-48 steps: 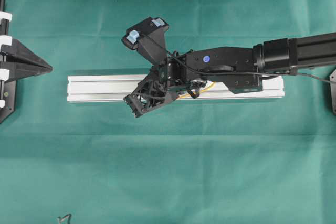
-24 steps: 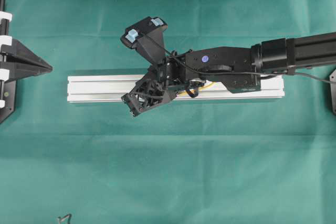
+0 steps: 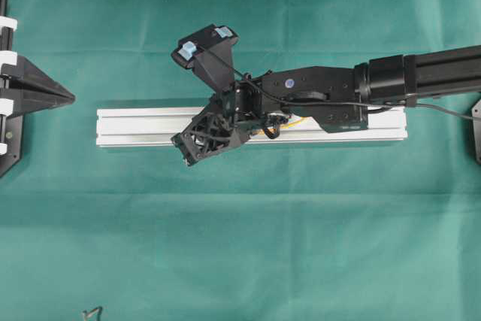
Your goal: Hook the rubber onto the shaft.
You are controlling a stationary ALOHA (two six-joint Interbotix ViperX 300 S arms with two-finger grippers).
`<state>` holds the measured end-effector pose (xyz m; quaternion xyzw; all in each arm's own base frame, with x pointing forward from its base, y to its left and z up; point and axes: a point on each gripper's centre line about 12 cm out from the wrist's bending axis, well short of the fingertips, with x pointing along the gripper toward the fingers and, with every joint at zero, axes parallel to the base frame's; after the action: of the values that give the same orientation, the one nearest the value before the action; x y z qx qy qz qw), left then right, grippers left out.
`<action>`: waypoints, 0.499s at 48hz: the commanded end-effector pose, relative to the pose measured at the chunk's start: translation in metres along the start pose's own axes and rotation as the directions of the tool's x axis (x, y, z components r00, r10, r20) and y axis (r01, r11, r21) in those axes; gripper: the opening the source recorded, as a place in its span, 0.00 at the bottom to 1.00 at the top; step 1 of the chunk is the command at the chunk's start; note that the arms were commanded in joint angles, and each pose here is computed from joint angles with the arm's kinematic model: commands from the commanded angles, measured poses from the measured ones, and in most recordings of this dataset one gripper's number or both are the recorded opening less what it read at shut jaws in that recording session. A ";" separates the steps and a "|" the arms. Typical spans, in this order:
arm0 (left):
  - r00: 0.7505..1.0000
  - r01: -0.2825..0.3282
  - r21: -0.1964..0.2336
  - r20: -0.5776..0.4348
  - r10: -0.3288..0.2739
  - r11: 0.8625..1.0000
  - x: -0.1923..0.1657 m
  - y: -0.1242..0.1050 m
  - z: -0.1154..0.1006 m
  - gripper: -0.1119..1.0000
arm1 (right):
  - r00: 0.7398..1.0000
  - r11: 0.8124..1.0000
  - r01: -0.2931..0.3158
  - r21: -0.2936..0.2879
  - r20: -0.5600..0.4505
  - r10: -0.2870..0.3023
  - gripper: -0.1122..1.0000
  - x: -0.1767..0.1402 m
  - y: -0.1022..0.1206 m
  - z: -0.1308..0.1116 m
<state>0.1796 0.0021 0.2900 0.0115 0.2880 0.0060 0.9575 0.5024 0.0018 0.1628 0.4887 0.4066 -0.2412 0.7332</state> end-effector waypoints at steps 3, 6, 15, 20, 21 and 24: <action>1.000 -0.001 0.001 0.028 0.001 1.000 -0.004 0.000 0.011 0.12 | 0.999 0.999 -0.036 -0.003 0.009 0.036 0.17 -0.008 0.011 0.000; 1.000 -0.001 0.001 0.028 0.001 1.000 -0.004 0.000 0.011 0.12 | 0.999 0.999 -0.037 -0.004 0.007 0.037 0.17 -0.008 0.012 -0.001; 1.000 -0.001 0.001 0.028 0.001 1.000 -0.004 0.000 0.011 0.12 | 0.999 0.999 -0.031 -0.015 -0.011 0.030 0.17 -0.008 0.014 -0.013; 1.000 -0.001 0.001 0.028 0.001 1.000 -0.004 0.000 0.011 0.12 | 1.000 1.000 -0.024 -0.020 -0.019 0.024 0.17 -0.008 0.014 -0.017; 1.000 -0.001 0.001 0.029 0.001 1.000 -0.004 0.000 0.012 0.12 | 1.000 1.000 -0.021 -0.020 -0.021 0.021 0.17 -0.008 0.013 -0.017; 1.000 -0.001 0.001 0.026 0.001 1.000 -0.004 0.000 0.011 0.12 | 1.000 0.999 -0.022 -0.023 -0.023 0.022 0.17 -0.010 0.014 -0.018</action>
<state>0.1797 0.0021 0.2906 0.0115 0.2873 0.0060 0.9578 0.5005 0.0160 0.1590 0.4839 0.4208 -0.2369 0.7298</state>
